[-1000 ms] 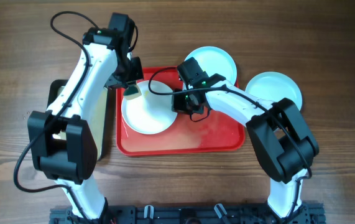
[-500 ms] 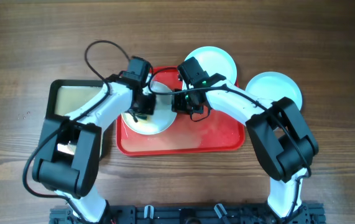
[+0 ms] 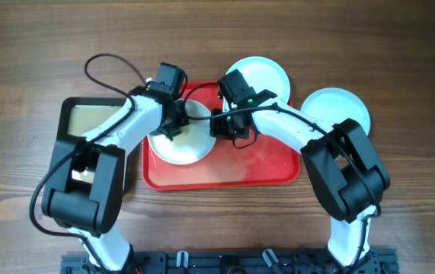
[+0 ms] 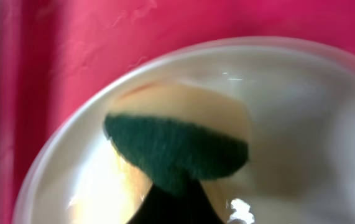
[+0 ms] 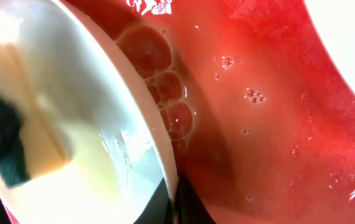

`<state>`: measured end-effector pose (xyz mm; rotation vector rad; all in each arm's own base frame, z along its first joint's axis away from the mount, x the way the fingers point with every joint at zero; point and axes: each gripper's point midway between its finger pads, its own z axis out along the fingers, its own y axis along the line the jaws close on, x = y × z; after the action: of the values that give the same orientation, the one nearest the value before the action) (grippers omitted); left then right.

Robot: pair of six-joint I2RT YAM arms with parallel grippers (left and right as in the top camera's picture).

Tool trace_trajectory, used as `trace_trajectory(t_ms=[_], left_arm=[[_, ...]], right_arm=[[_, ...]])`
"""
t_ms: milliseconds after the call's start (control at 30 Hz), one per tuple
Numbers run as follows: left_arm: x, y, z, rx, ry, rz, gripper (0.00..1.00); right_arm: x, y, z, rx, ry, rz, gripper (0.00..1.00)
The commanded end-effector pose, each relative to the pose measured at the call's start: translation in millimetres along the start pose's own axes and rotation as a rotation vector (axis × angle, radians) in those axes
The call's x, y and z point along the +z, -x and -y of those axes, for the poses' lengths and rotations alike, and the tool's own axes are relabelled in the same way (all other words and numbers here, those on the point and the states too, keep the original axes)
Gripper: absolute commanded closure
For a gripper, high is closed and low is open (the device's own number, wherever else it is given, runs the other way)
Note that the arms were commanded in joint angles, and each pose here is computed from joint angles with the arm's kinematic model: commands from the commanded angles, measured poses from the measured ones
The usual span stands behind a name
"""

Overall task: Clean dirty plates on tray and stack at the side
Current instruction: 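Scrub the white plate with the sponge in the left gripper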

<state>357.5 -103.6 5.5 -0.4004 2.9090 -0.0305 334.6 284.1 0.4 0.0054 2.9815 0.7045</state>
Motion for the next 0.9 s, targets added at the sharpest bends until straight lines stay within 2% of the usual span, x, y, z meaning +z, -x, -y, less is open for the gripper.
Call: trace_trajectory(t_ms=[0,33,67,133,167,200,333,433,467,567,633,700,767,833,867], left_arm=[[11.9,-59.7,-61.2,-0.155,0.263,-0.208,0.96],[10.9,-69.5,-54.6,-0.115,0.218,-0.268,0.96],[9.9,-81.1,-36.7,-0.016,0.099,-0.348,0.96],[-0.2,-101.0,5.5,0.175,-0.197,-0.466,0.96],[-12.9,-110.6,33.1,0.305,-0.41,-0.501,0.96],[-17.8,-110.5,45.1,0.348,-0.497,-0.492,0.96],[-10.5,-81.8,64.3,0.386,-0.557,-0.346,0.96],[2.1,-43.5,69.8,0.335,-0.498,-0.182,0.96],[9.6,-25.4,63.0,0.285,-0.419,-0.11,0.96],[25.1,12.0,-3.9,0.042,0.001,0.061,0.96],[16.1,7.0,-52.8,-0.075,0.26,0.079,0.96],[13.9,-12.5,-60.8,-0.061,0.294,-0.003,0.96],[13.9,-30.7,-55.4,-0.048,0.262,-0.088,0.96],[13.2,-62.8,-23.4,0.064,0.074,-0.261,0.96],[8.6,-79.3,-0.2,0.142,-0.072,-0.347,0.96]], right_arm=[[18.0,-13.4,16.0,0.004,-0.04,-0.055,0.96],[18.0,-13.4,16.0,0.003,-0.04,-0.055,0.96],[18.0,-13.4,16.0,0.003,-0.04,-0.055,0.96],[18.1,-13.4,16.0,0.003,-0.04,-0.055,0.96],[18.1,-13.2,15.9,0.004,-0.04,-0.054,0.96],[18.1,-13.3,15.8,0.003,-0.039,-0.055,0.96],[18.0,-13.9,15.6,0.003,-0.038,-0.058,0.96],[18.0,-14.7,14.5,-0.008,-0.031,-0.063,0.96],[18.0,-14.7,14.5,-0.008,-0.031,-0.063,0.96],[18.0,-14.5,14.4,-0.008,-0.031,-0.062,0.96],[18.0,-14.5,14.4,-0.008,-0.031,-0.062,0.96],[18.1,-13.7,13.9,-0.009,-0.029,-0.059,0.96],[18.1,-13.8,13.9,-0.01,-0.029,-0.059,0.96],[18.1,-13.9,14.1,-0.01,-0.029,-0.06,0.96],[18.1,-13.9,14.1,-0.01,-0.029,-0.06,0.96]])
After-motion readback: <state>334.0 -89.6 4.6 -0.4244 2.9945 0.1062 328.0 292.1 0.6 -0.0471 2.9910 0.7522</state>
